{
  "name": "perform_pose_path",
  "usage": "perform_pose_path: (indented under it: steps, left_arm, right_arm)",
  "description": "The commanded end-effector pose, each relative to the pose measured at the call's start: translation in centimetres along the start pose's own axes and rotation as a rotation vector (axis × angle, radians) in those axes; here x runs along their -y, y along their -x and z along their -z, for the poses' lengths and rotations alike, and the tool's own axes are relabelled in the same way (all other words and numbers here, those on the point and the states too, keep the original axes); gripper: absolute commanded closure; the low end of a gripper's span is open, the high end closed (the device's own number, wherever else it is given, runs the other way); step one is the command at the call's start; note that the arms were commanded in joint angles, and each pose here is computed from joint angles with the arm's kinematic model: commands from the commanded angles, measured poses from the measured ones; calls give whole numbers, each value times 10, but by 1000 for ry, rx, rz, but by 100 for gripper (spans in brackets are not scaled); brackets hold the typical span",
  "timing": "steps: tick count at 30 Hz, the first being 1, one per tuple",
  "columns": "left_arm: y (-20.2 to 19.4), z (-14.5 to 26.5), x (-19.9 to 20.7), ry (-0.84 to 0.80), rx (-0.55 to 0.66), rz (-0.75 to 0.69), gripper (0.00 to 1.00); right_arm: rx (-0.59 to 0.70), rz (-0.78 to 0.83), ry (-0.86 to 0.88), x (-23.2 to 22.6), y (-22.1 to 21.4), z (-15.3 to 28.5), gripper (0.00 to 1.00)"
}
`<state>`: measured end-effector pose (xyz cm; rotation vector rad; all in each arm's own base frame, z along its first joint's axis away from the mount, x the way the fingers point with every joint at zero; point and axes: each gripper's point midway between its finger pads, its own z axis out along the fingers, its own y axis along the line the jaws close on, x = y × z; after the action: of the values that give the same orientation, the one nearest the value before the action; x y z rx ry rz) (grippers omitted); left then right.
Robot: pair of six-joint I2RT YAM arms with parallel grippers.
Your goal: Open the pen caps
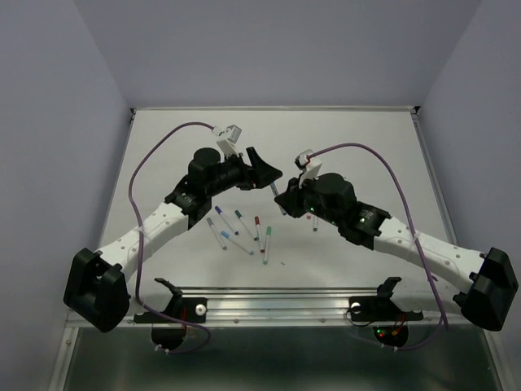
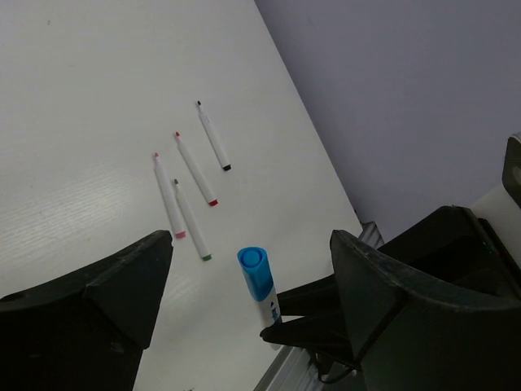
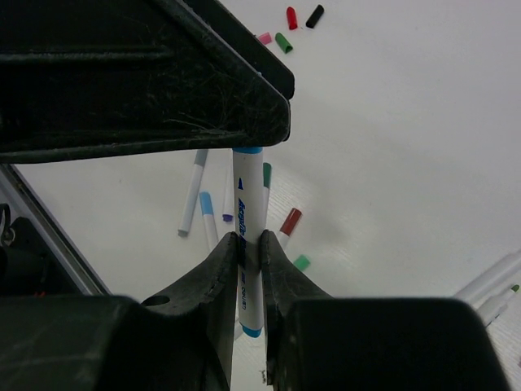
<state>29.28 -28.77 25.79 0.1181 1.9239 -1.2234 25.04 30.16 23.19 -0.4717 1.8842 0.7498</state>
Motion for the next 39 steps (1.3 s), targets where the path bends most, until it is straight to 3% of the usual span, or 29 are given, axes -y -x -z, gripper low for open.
perform_pose_path:
  steps: [1, 7, 11, 15, 16, 22, 24, 27, 32, 34, 37, 38, 39]
  left_arm:
    - [5, -2, 11, -54, 25, -15, 17]
    - [0, -5, 13, -59, 15, -7, 49]
    - [0, -7, 13, -55, 17, -6, 52]
    - [0, -7, 13, -55, 17, -3, 70]
    - [1, -7, 12, -47, 24, 1, 80]
    - [7, -3, 13, -30, 55, 7, 94]
    - [8, -3, 12, -25, 61, 8, 99]
    - [8, -4, 13, -25, 59, 13, 100]
    - [9, -4, 14, -29, 58, 17, 100]
    - [8, -4, 15, -32, 57, 18, 100]
    - [9, -4, 16, -35, 58, 19, 100]
    - [9, -4, 16, -37, 58, 20, 100]
    - [9, -4, 15, -33, 58, 21, 100]
  right_arm:
    - [102, 8, 15, -10, 36, -2, 99]
    - [112, 10, 10, -10, 41, -7, 99]
    - [106, 10, 19, -12, 40, -9, 99]
    - [108, 13, 12, -11, 40, -9, 99]
    - [110, 13, 11, -11, 41, -8, 99]
    - [96, 20, 6, -8, 34, -9, 98]
    - [93, 19, 3, -8, 33, -9, 93]
    - [96, 12, -31, -2, 33, -12, 63]
    - [103, 36, -44, -1, 41, -19, 53]
    - [92, 45, -50, -1, 39, -25, 60]
    - [83, 52, -49, -1, 37, -33, 60]
    - [80, 56, -50, -1, 36, -35, 65]
    - [80, 56, -47, -1, 36, -36, 85]
